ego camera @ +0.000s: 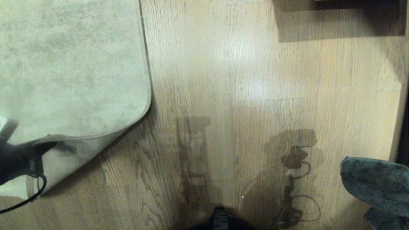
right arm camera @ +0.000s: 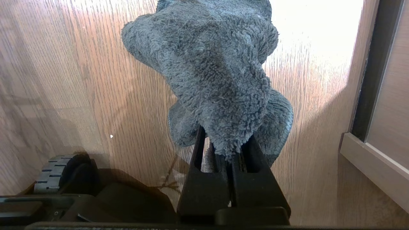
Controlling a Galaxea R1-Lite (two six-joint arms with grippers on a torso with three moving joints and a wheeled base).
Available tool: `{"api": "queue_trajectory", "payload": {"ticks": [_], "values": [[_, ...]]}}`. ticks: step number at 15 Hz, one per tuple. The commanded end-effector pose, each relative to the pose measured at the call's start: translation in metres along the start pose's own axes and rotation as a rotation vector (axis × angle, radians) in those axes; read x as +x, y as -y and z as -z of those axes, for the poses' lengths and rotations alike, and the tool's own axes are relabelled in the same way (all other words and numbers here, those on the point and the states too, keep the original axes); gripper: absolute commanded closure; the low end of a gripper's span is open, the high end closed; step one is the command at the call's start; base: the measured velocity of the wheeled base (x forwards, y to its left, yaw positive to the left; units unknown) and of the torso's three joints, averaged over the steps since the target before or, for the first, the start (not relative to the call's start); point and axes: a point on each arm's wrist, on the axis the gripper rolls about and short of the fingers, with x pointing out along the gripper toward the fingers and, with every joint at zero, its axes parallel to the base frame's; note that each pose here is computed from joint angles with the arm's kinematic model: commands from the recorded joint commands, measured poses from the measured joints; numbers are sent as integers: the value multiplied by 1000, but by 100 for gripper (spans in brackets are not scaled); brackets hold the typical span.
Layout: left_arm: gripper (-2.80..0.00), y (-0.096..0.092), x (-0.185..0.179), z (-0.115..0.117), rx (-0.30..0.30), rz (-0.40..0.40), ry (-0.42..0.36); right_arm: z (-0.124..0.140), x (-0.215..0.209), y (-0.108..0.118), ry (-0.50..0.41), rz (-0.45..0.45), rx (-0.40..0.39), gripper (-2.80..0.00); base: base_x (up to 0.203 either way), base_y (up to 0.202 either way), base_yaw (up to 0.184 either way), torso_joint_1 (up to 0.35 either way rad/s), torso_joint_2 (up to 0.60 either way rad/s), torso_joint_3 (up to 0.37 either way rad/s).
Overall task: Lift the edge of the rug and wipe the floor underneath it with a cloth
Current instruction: Lift up the carpet
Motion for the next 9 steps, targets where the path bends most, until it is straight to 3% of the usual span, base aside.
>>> {"api": "queue_trajectory", "payload": {"ticks": [1,9], "values": [[0,0,0,1,1,-1,0,0,0,0,-1,0,0,0,0,0,0,0,0,0],[0,4,-4,6,-4,2,-11,0,0,0,-1,0,0,0,0,0,0,0,0,0]]}}
